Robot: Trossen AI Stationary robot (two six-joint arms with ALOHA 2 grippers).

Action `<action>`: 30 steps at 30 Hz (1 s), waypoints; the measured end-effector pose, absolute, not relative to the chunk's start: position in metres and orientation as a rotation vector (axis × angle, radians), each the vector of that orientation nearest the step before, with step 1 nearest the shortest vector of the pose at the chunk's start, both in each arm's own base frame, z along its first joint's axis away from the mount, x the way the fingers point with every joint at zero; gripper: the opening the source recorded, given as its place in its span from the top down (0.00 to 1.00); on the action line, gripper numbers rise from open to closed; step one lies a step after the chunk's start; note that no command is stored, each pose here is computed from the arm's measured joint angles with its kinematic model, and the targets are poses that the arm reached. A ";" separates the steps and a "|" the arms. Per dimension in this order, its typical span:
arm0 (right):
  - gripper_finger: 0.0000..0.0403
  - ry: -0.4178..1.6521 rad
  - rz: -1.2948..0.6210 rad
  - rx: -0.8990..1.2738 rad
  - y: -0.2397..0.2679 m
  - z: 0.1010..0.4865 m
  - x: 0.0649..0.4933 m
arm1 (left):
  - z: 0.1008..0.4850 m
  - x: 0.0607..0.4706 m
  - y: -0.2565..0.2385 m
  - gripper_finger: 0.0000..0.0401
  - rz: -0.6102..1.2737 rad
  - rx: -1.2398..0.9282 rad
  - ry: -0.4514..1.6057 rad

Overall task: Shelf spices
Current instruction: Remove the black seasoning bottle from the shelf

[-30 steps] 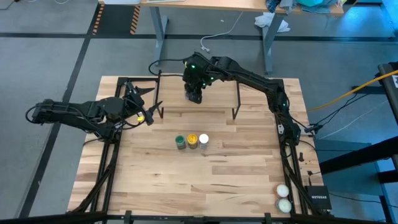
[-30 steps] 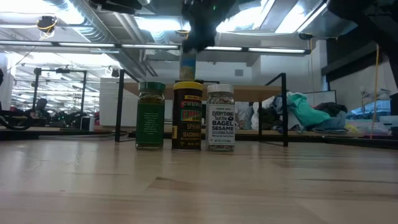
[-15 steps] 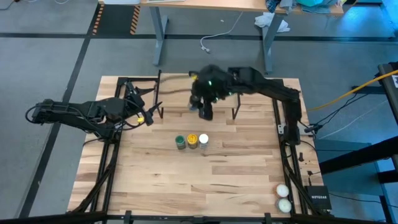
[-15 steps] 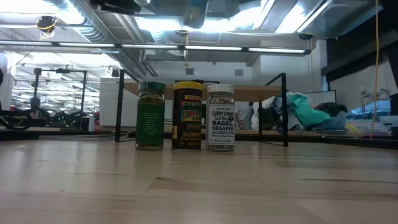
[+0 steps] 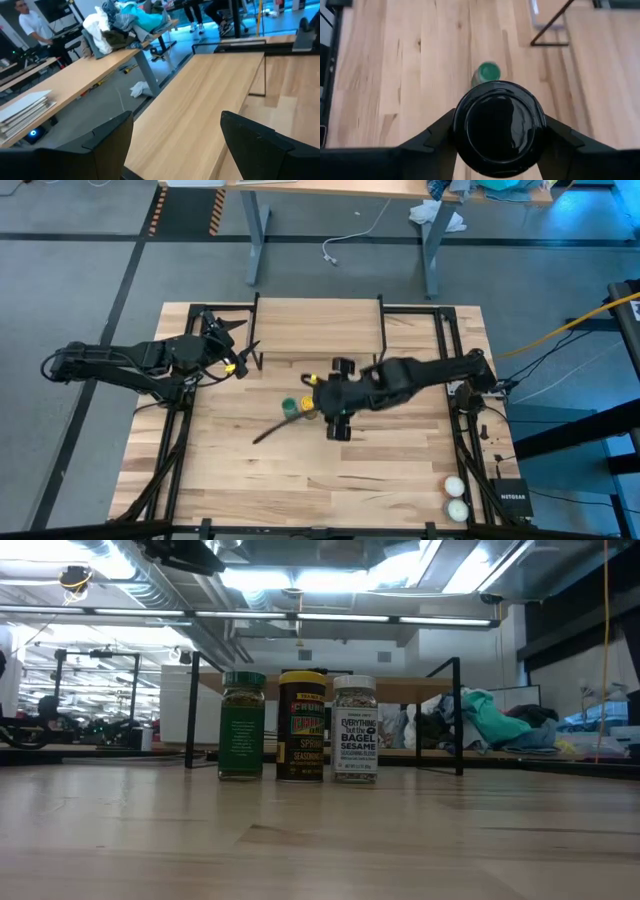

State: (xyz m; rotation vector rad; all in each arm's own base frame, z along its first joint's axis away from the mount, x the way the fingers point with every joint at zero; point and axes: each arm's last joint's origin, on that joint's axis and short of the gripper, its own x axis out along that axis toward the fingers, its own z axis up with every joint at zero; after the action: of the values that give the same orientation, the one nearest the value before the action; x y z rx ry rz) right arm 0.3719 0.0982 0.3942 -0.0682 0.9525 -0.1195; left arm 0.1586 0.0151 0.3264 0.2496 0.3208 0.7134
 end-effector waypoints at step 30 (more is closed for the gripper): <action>0.49 0.843 -0.078 0.112 0.129 0.213 0.399 | 0.320 0.162 0.018 0.27 0.728 0.203 0.332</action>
State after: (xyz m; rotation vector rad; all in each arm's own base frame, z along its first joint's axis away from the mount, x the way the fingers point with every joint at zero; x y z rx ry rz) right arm 0.3992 0.1287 0.2126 0.1124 0.8431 -0.0785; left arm 0.1620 0.0177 0.3204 0.2034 0.3321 0.7279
